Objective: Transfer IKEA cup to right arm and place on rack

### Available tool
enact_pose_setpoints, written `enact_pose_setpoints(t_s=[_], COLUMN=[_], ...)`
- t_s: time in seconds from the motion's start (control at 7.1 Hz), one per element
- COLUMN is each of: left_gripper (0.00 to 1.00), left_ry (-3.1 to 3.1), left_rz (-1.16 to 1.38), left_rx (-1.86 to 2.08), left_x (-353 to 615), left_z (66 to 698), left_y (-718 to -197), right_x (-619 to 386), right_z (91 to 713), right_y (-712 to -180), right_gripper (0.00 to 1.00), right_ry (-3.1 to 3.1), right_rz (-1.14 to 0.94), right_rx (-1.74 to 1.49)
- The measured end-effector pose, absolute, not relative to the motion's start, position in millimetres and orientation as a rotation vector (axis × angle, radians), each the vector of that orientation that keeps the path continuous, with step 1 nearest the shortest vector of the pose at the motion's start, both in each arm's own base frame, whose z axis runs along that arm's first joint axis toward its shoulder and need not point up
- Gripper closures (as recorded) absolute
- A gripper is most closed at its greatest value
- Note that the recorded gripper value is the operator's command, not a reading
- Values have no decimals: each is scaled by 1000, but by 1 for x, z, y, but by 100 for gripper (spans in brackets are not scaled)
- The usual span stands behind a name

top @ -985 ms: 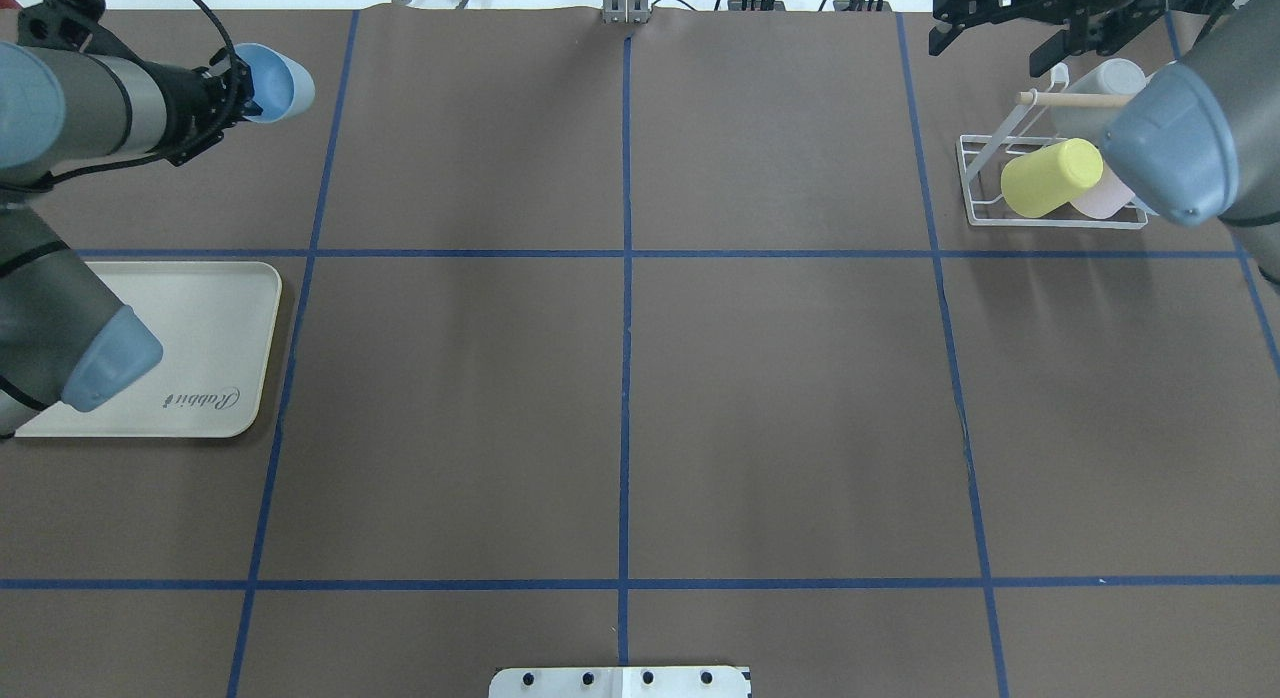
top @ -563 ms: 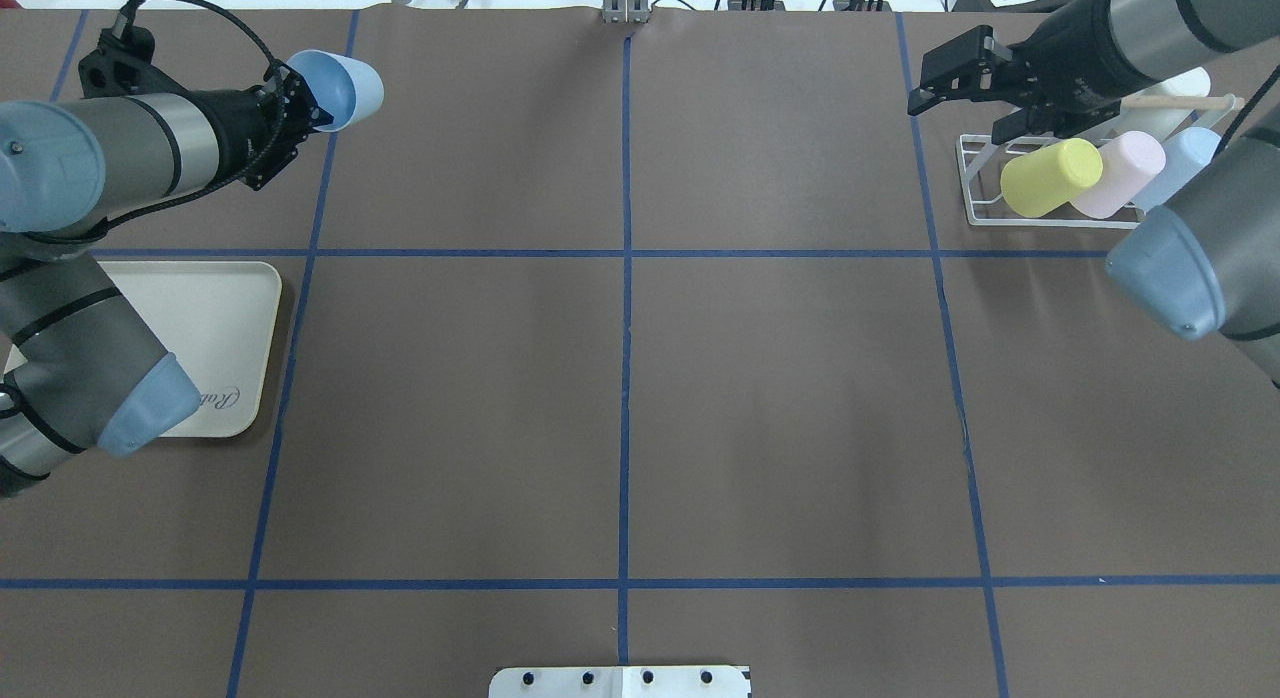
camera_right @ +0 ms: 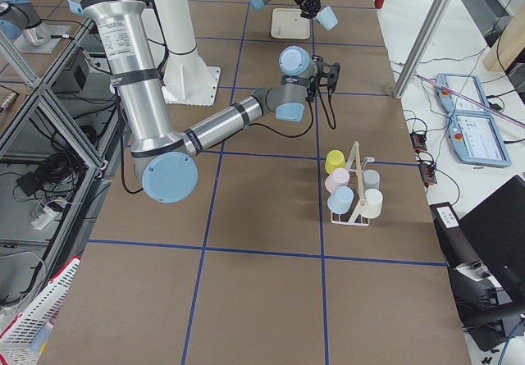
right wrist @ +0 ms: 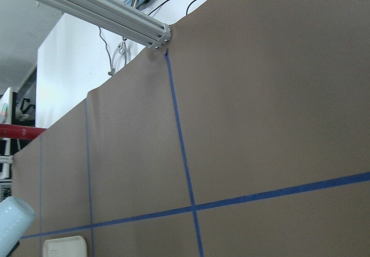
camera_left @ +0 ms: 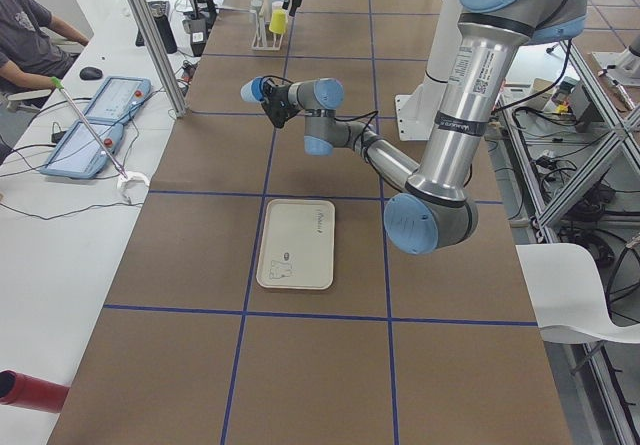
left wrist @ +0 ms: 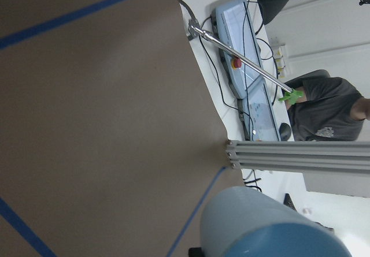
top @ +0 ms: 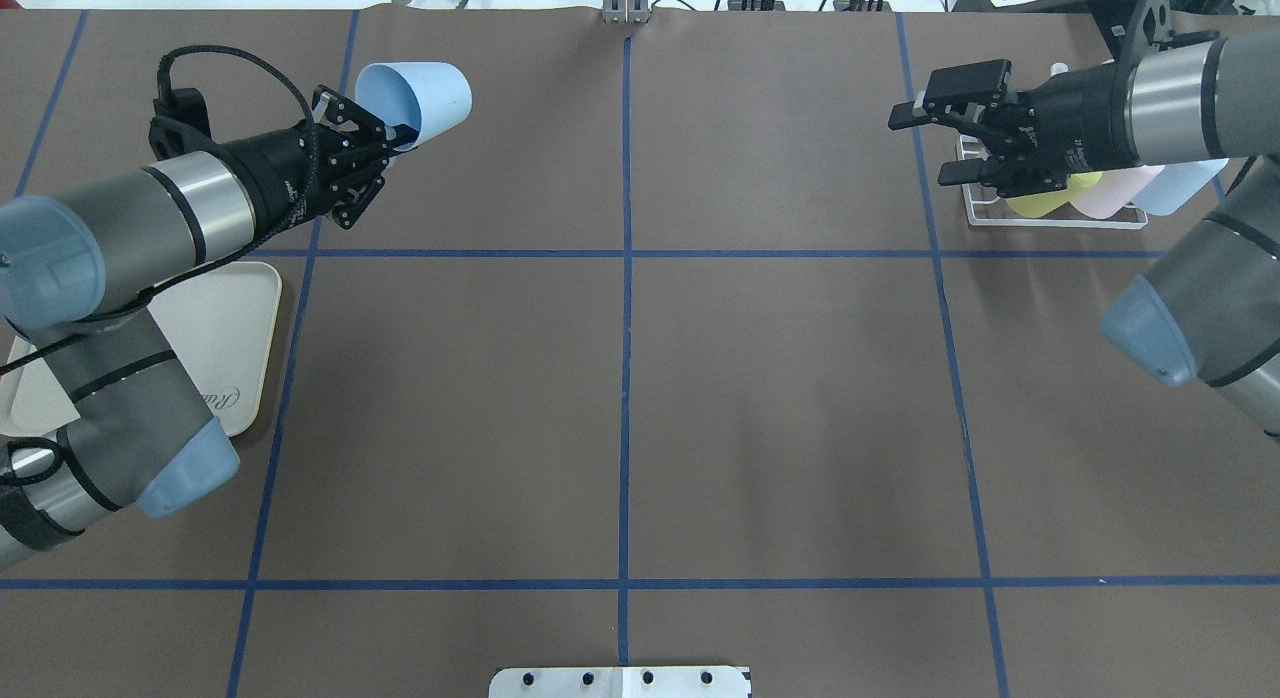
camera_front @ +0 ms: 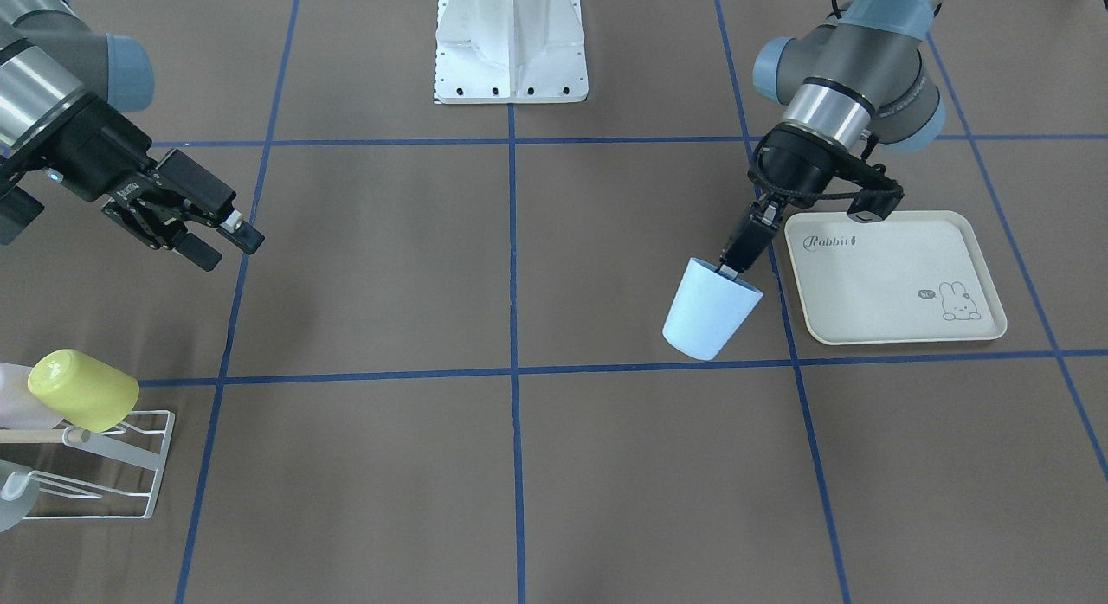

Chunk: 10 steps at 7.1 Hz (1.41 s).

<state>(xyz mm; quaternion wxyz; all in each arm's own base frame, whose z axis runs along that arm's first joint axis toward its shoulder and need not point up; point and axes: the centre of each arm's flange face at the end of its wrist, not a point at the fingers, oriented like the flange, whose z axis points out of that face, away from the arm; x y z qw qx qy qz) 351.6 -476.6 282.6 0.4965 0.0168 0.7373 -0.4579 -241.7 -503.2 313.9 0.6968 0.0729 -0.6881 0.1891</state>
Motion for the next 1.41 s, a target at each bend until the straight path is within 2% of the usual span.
enact_pose_setpoints(t_s=[0.28, 0.84, 1.41], left_gripper=[100, 100, 100], left_ry=[1995, 2308, 2294], left_rz=[-1052, -804, -430], left_rx=[-68, -272, -271], left_x=[359, 375, 374], left_z=[271, 258, 245], left_y=[-445, -374, -345], right_x=[-255, -291, -349], right_z=[331, 296, 267], right_y=[-489, -444, -379], right_gripper=[1, 1, 1], right_ry=[-1722, -1957, -2206], right_rz=[433, 279, 118], right_rx=[93, -25, -69])
